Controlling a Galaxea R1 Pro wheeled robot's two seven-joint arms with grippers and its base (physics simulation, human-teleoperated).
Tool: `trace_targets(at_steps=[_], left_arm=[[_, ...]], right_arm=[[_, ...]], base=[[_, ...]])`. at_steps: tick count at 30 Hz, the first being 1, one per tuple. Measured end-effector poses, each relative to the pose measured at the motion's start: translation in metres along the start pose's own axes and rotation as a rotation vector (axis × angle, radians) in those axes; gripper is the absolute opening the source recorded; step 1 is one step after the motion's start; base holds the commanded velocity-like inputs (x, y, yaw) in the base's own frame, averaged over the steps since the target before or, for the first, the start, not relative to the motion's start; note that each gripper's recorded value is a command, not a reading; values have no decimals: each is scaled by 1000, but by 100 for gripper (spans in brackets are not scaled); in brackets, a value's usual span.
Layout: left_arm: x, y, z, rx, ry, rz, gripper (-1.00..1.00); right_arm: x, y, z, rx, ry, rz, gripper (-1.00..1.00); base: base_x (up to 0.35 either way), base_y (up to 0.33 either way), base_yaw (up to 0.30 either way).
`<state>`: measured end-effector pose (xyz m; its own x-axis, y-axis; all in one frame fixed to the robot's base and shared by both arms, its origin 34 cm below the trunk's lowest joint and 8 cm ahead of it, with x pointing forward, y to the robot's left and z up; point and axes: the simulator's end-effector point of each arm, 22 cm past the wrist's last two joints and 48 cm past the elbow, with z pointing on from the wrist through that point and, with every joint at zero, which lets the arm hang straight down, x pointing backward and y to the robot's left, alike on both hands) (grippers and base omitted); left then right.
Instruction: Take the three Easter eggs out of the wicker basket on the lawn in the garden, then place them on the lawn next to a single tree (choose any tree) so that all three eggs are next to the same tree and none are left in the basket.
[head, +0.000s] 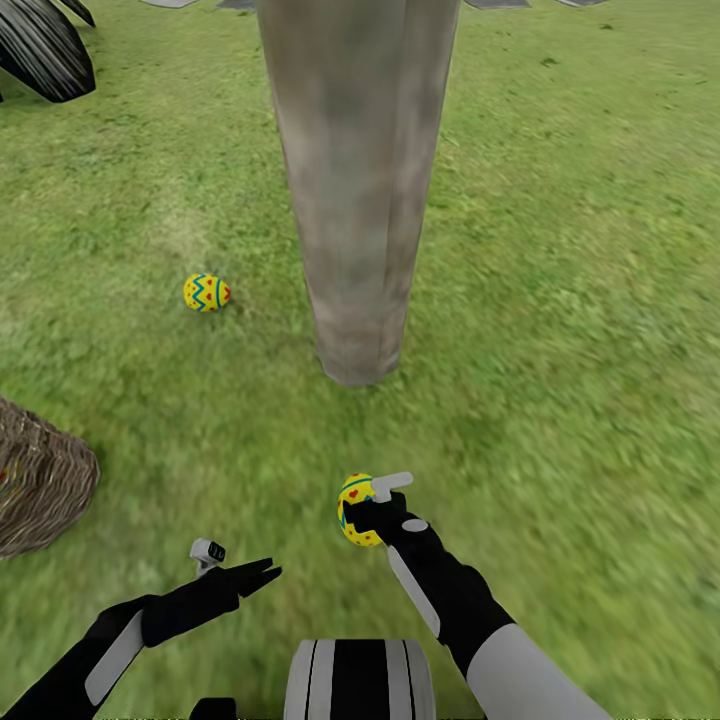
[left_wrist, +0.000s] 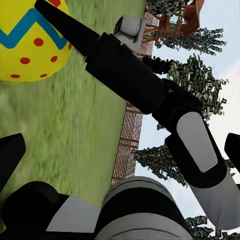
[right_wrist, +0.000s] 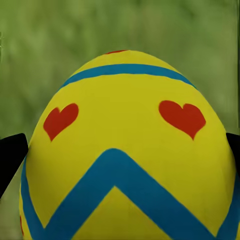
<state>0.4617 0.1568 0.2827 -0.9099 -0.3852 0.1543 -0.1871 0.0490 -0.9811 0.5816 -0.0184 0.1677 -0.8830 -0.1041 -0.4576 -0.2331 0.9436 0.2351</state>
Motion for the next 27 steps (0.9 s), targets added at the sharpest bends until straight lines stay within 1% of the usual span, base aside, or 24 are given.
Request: trace_targets(at_steps=[2, 5, 11, 18, 27], left_arm=[[0, 1, 0, -1, 0, -3, 100], [1, 3, 0, -3, 1, -7, 100], [2, 7, -1, -8, 0, -16, 100], [4, 12, -1, -11, 1, -25, 100], [6, 18, -2, -17, 1, -36, 100]], right_arm=[[-1, -1, 1, 2, -10, 2, -100], [1, -2, 2, 6, -8, 4, -100], [5, -10, 5, 38, -2, 4, -100], [8, -11, 8, 39, -5, 8, -100], [16, -11, 12, 38, 7, 13, -100]], base=[[0, 0, 0], [0, 0, 0], [0, 0, 0], [0, 0, 0], [0, 0, 0]])
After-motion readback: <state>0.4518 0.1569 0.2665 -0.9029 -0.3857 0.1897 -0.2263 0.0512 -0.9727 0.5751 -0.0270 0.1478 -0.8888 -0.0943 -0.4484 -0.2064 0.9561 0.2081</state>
